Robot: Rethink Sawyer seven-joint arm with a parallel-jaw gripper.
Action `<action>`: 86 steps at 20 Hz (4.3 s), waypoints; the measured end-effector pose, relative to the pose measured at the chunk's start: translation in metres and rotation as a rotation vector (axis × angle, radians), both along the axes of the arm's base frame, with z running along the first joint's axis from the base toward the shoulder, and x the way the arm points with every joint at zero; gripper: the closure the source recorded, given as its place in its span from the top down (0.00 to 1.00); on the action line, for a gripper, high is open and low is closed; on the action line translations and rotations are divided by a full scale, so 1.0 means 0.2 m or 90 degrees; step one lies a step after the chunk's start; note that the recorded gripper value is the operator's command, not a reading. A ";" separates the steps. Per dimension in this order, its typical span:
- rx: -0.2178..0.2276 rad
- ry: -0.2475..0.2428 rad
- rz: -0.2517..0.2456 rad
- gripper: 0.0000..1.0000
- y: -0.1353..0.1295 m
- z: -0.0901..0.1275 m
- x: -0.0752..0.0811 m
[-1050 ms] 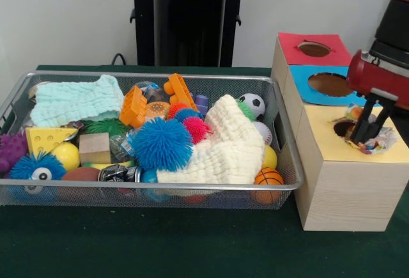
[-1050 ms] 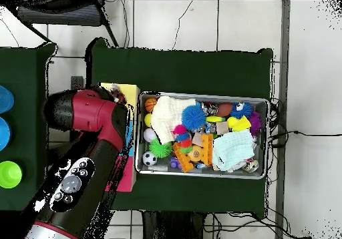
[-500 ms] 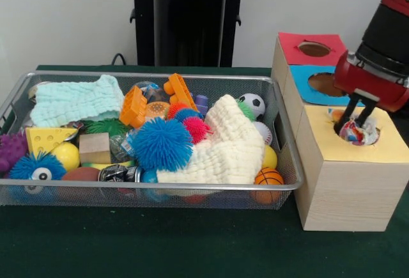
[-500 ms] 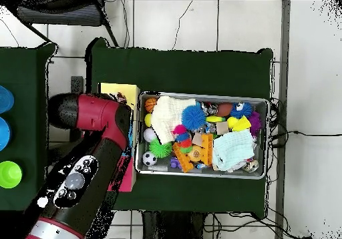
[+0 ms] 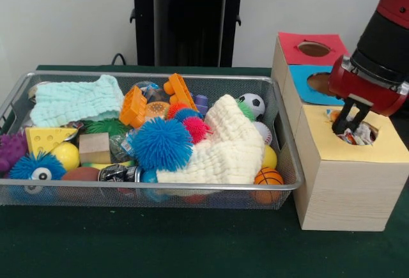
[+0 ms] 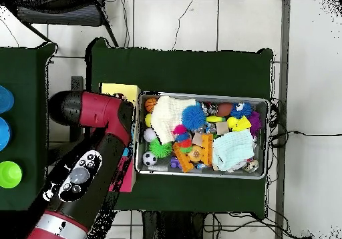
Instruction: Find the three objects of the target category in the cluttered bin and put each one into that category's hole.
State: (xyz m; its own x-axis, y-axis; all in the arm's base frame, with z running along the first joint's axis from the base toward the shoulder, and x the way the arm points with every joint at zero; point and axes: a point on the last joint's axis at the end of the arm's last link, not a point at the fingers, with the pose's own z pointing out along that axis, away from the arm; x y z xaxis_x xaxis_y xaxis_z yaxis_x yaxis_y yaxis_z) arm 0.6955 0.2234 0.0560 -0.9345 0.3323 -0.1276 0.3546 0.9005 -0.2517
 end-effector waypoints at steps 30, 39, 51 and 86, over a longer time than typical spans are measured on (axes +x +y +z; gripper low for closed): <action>0.201 -0.103 -0.115 0.00 -0.16 -0.17 0.09; 0.190 -0.097 -0.085 0.00 -0.07 -0.15 0.04; 0.173 -0.093 -0.040 0.00 -0.03 -0.02 -0.04; 0.164 -0.202 -0.096 1.00 -1.04 0.60 0.14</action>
State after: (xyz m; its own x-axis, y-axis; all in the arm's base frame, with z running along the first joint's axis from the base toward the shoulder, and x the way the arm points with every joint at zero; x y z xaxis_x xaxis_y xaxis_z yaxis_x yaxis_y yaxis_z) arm 0.7235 0.0164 0.1770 -0.8005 0.5209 -0.2965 0.5108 0.8517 0.1171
